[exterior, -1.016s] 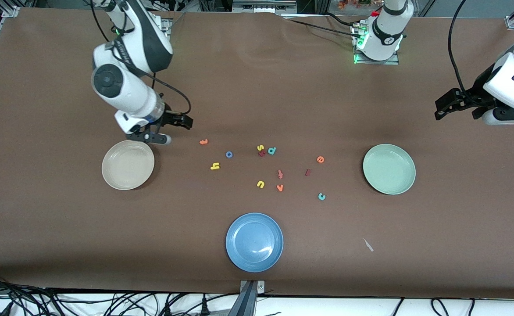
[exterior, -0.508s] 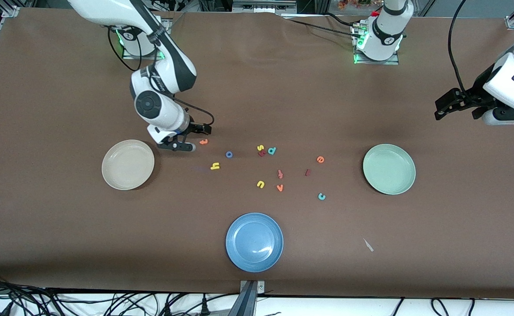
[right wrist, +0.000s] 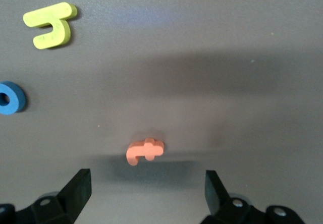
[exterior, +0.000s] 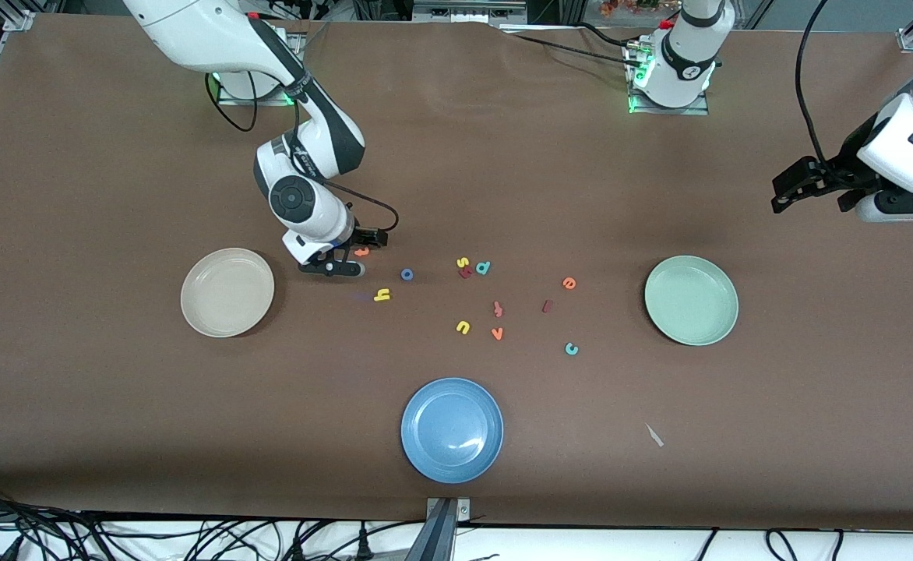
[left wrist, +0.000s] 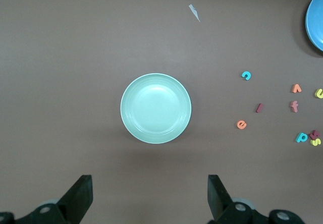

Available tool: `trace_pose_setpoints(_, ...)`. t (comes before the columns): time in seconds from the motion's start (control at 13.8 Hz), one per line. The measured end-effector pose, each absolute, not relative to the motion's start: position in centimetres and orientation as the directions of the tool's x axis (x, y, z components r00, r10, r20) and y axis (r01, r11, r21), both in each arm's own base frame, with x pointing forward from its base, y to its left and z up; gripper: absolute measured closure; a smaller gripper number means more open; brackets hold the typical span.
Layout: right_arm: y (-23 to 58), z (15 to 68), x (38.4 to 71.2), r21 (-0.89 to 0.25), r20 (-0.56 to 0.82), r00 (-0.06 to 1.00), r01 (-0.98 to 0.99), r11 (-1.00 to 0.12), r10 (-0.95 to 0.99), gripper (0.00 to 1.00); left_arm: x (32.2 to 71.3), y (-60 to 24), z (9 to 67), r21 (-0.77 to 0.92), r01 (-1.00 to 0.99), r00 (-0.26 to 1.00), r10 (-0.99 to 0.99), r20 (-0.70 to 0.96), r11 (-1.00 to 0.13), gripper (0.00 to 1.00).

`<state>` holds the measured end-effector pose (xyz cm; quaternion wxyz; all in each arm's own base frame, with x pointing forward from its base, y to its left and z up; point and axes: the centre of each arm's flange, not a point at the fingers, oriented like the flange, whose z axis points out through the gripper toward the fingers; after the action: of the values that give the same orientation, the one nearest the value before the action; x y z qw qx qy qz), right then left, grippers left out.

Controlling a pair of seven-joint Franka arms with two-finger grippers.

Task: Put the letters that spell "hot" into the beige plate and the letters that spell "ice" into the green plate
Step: 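Reach the right gripper toward the orange letter beside the beige plate, then grasp the orange letter with the right gripper while the left gripper grasps teal c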

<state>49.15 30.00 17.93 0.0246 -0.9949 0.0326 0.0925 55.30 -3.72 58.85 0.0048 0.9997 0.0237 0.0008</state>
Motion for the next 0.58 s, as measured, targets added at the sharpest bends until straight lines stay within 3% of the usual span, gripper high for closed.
trace_pose_setpoints(0.22, 30.3, 17.3, 49.5, -0.013, -0.164, 0.986, -0.019, -1.000, -0.016, 0.00, 56.1, -6.3, 56.5, 0.009, 0.001, 0.999, 0.001, -0.041, -1.000, 0.00)
trace_pose_setpoints(0.51, 30.4, 17.0, 49.6, 0.000, -0.156, 0.988, 0.007, -1.000, 0.007, 0.07, 58.9, -11.2, 49.2, 0.025, -0.080, 0.991, -0.082, -0.110, -0.996, 0.00)
trace_pose_setpoints(0.58, 30.5, 17.0, 49.6, 0.001, -0.155, 0.988, 0.009, -1.000, 0.008, 0.13, 59.9, -12.5, 47.3, 0.032, -0.098, 0.988, -0.102, -0.119, -0.995, 0.00)
